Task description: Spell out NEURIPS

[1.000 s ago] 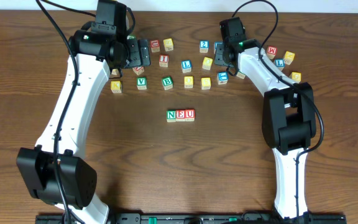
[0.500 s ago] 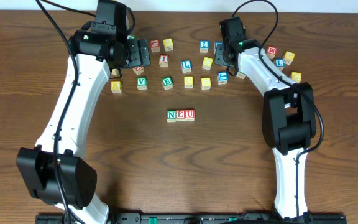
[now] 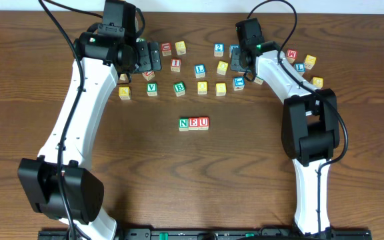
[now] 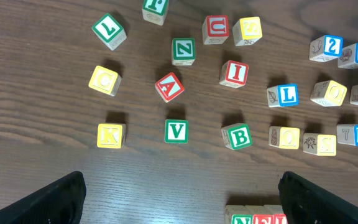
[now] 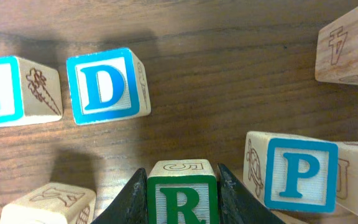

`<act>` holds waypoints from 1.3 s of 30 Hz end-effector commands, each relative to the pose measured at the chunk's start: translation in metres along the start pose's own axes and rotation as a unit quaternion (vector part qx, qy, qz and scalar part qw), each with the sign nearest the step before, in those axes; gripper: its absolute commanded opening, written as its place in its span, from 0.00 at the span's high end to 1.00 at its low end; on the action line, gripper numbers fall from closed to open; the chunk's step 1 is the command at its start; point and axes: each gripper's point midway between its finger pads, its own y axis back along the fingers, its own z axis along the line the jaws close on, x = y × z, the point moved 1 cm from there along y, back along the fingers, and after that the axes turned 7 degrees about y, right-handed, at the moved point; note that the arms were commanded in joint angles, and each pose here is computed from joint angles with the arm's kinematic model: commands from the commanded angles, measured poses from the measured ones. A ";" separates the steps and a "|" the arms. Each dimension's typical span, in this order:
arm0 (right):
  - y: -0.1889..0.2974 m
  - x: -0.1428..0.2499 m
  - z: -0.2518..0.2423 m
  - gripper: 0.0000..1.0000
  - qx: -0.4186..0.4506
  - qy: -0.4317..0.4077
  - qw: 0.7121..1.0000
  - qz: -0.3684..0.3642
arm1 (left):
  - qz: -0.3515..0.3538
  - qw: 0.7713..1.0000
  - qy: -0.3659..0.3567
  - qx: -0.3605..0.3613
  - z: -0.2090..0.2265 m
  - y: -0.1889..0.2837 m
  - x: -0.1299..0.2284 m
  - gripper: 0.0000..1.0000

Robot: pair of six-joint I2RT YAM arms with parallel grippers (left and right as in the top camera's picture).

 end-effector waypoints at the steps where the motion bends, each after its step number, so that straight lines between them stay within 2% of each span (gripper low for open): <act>1: 0.046 -0.035 0.000 0.74 -0.012 0.009 0.999 -0.050 | -0.006 1.000 -0.005 -0.005 0.002 0.002 -0.005 0.02; 9: 0.120 -0.053 -0.002 0.73 -0.031 0.014 0.996 -0.080 | -0.006 1.000 -0.005 -0.005 0.002 0.002 -0.005 0.02; 10: 0.137 -0.049 0.000 0.73 -0.047 0.016 0.996 -0.072 | -0.006 1.000 -0.005 -0.005 0.002 0.002 -0.005 0.02; 15: 0.161 -0.024 0.005 0.74 -0.079 0.023 0.996 -0.021 | -0.006 1.000 -0.005 -0.005 0.002 0.002 -0.005 0.03; 24: 0.157 0.054 0.013 0.77 -0.080 0.049 0.987 0.129 | -0.008 1.000 -0.005 -0.004 0.002 0.002 -0.006 0.02; 39: 0.130 0.126 0.030 0.73 -0.070 0.088 0.971 0.209 | -0.011 1.000 -0.005 -0.003 0.001 0.002 -0.007 0.02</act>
